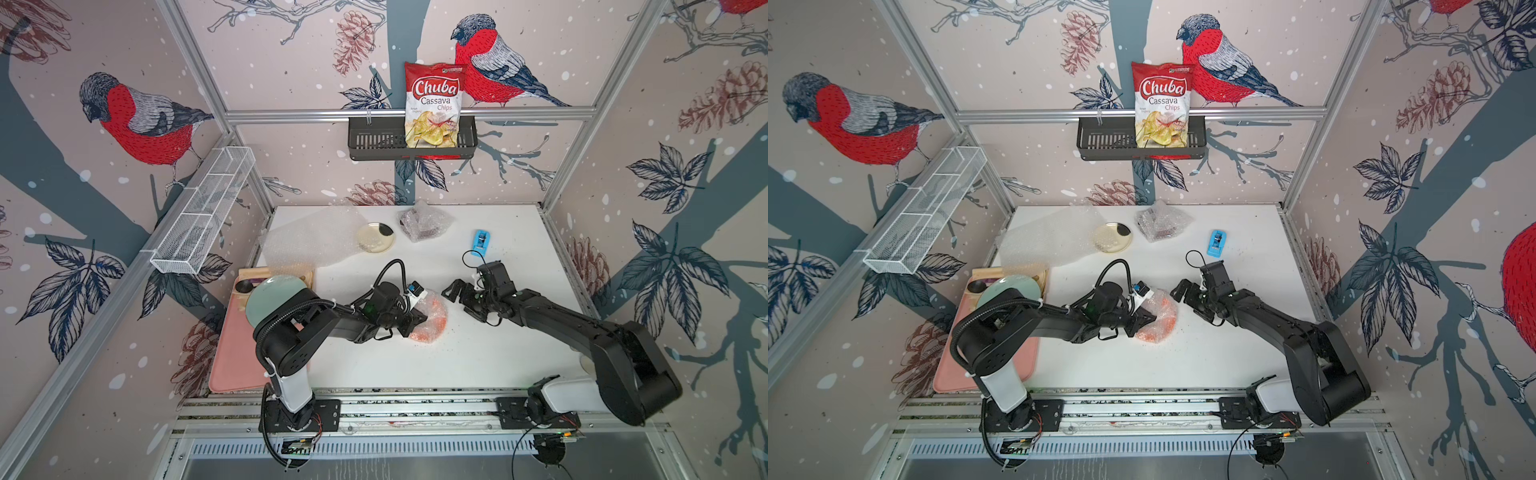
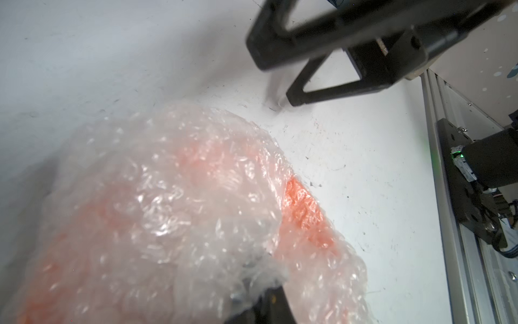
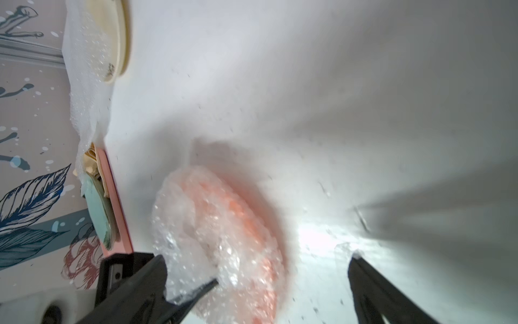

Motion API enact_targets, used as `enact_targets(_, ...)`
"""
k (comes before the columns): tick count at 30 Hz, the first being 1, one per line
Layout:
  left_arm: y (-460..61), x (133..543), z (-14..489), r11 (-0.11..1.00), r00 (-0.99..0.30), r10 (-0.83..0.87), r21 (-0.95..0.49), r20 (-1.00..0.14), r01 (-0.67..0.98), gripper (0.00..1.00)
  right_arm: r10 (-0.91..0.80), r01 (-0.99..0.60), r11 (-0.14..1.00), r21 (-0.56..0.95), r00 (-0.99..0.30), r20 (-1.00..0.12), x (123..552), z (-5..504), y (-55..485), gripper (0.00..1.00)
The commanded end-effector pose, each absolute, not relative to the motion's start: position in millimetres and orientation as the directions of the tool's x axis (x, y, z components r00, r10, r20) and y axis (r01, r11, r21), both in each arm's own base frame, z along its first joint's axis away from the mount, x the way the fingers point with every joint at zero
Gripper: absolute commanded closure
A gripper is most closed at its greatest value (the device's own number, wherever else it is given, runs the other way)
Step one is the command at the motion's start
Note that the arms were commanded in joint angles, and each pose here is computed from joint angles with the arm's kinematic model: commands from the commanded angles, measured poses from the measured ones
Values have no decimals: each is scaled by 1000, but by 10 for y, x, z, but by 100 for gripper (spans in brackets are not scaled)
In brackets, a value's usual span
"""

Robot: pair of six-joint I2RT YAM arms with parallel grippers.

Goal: Wrap dinner plates in bubble wrap
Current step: Wrap the plate in the bubble wrap.

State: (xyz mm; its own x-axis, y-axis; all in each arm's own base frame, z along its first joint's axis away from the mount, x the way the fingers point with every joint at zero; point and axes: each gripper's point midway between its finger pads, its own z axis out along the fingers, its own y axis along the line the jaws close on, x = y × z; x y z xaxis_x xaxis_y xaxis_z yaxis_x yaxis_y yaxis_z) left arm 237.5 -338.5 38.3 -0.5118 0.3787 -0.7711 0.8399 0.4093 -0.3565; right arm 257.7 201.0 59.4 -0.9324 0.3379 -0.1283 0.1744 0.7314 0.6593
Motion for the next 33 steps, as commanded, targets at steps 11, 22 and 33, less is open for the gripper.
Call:
enact_targets(11,-3305,2174,133,396,-418,523,-223,-743,891,100,246,181,529,829,-968,54,2344,669,2453,0)
enact_targets(22,-3427,2065,183,316,-272,557,-102,-785,943,100,259,349,752,559,-937,236,1926,-211,2140,32)
enact_targets(33,-3580,2067,579,279,-252,477,-127,-842,952,79,334,352,792,499,-934,128,2140,-423,1977,95)
